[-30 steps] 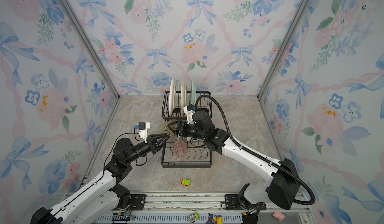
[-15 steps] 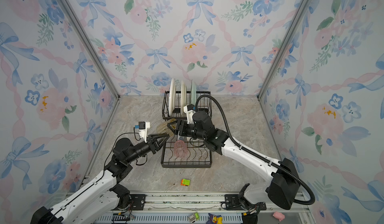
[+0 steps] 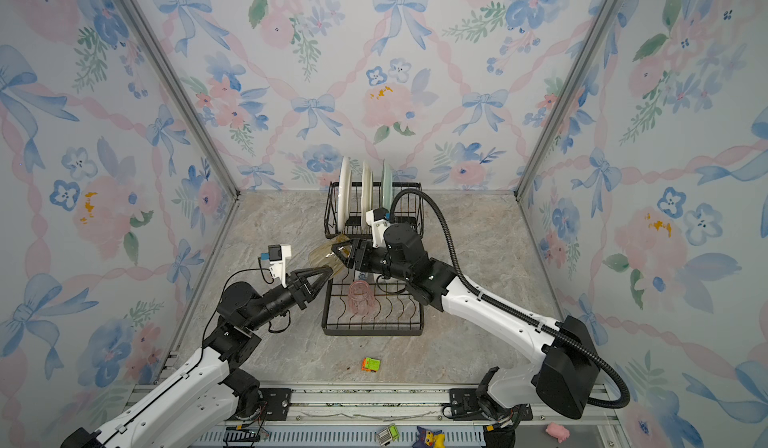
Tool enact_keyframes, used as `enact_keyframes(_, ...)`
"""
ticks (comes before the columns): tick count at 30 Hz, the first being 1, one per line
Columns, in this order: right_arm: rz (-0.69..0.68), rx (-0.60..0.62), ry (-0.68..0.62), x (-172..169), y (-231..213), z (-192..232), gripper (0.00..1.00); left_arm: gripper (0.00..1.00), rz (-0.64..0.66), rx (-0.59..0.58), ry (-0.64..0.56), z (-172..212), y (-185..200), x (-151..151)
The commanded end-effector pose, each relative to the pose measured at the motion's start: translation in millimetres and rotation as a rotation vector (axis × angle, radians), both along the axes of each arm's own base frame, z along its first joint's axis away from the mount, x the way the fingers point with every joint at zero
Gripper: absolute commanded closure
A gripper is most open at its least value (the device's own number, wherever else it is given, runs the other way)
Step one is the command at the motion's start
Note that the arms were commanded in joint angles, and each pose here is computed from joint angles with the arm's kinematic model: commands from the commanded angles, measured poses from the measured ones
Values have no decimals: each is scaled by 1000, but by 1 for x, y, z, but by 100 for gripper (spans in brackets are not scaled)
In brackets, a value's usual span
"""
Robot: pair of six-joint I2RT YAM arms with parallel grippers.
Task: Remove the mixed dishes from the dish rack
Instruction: 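Close the left gripper on the amber glass held by the right gripper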
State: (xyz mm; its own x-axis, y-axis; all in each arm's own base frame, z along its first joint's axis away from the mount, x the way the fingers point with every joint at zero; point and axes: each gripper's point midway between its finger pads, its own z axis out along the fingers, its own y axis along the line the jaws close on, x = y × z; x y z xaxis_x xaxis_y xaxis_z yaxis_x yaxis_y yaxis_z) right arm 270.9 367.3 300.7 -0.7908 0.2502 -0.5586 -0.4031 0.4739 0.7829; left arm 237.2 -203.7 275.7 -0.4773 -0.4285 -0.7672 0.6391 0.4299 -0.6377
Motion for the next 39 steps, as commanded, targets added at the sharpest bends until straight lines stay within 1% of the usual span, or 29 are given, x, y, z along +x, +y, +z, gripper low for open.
enact_keyframes(1, 97, -67, 64, -26, 10, -30, 51, 79, 154, -19, -26, 9, 21, 23)
enact_keyframes(4, 100, -62, 68, -26, 12, -31, 51, 80, 162, -17, -25, 8, 22, 24)
enact_keyframes(8, 98, -59, 73, -26, 13, -33, 51, 87, 185, -15, -20, 5, 25, 27)
enact_keyframes(9, 98, -61, 76, -26, 13, -34, 51, 87, 192, -13, -15, 2, 26, 27)
enact_keyframes(11, 92, -64, 75, -25, 12, -35, 50, 87, 207, -11, -7, -1, 28, 29)
enact_keyframes(14, 80, -66, 67, -24, 11, -35, 48, 90, 220, -9, -4, -3, 31, 30)
enact_keyframes(15, 79, -67, 68, -24, 10, -36, 46, 92, 222, -8, -4, -4, 31, 30)
enact_keyframes(18, 76, -66, 65, -23, 10, -36, 39, 100, 226, -3, -3, -5, 32, 31)
enact_keyframes(20, 74, -67, 58, -22, 10, -35, 37, 100, 230, 7, 5, -7, 32, 31)
enact_keyframes(24, 53, -98, 50, -19, 6, -40, 33, 100, 281, 39, 42, -20, 40, 36)
enact_keyframes(33, 32, -108, 22, -18, 0, -40, 30, 100, 296, 80, 51, -28, 43, 35)
enact_keyframes(36, 18, -143, 12, -16, -4, -43, 29, 100, 313, 93, 60, -30, 46, 35)
enact_keyframes(39, -8, -198, -9, -12, -11, -46, 25, 100, 354, 136, 86, -38, 54, 37)
